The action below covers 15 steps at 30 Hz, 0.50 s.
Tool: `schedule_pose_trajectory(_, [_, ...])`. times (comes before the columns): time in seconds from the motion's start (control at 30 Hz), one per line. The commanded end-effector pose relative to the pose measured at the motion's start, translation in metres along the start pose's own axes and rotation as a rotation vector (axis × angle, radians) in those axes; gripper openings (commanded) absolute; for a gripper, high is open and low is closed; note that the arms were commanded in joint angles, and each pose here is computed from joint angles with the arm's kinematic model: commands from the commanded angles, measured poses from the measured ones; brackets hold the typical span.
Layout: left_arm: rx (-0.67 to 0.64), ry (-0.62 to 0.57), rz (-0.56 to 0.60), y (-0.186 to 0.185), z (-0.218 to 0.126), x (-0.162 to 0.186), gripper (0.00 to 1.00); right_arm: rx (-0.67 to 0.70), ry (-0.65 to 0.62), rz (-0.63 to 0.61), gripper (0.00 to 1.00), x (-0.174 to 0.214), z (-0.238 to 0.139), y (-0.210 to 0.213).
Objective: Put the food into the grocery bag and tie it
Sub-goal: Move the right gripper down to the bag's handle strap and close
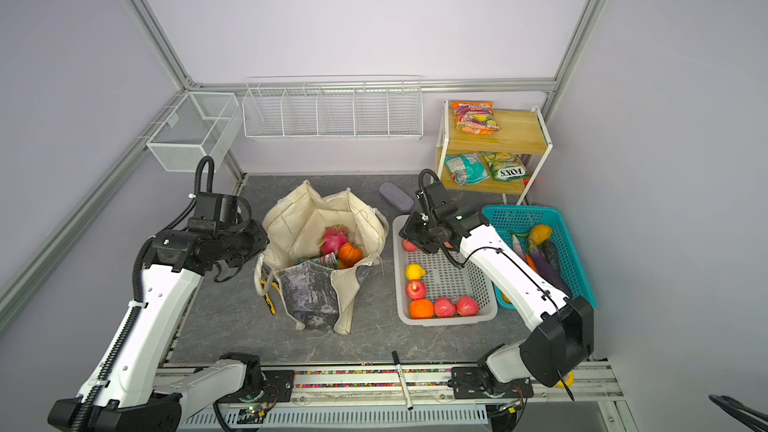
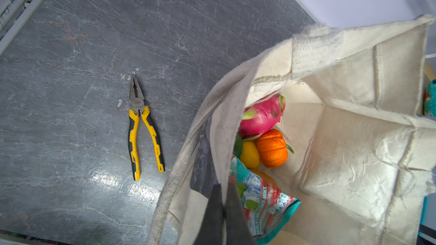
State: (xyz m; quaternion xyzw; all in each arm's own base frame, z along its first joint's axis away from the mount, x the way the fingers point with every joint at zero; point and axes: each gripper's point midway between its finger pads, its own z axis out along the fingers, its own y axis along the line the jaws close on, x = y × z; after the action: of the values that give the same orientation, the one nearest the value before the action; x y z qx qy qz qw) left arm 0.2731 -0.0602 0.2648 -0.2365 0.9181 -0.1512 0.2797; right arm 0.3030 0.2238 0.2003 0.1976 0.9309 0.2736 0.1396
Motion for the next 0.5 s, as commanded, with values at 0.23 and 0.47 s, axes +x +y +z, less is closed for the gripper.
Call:
schedule_pose_trajectory(0.23, [-0.029,-0.002,-0.015,0.007,-0.003,-0.001,0.03,-0.101,0.158,0.203,0.58,0.025,0.061,0.02])
schedule_pose_trajectory(0.47, [-0.031,-0.002,-0.015,0.008,-0.005,-0.001,0.03,-0.119,0.237,0.209,0.59,0.046,0.091,0.04])
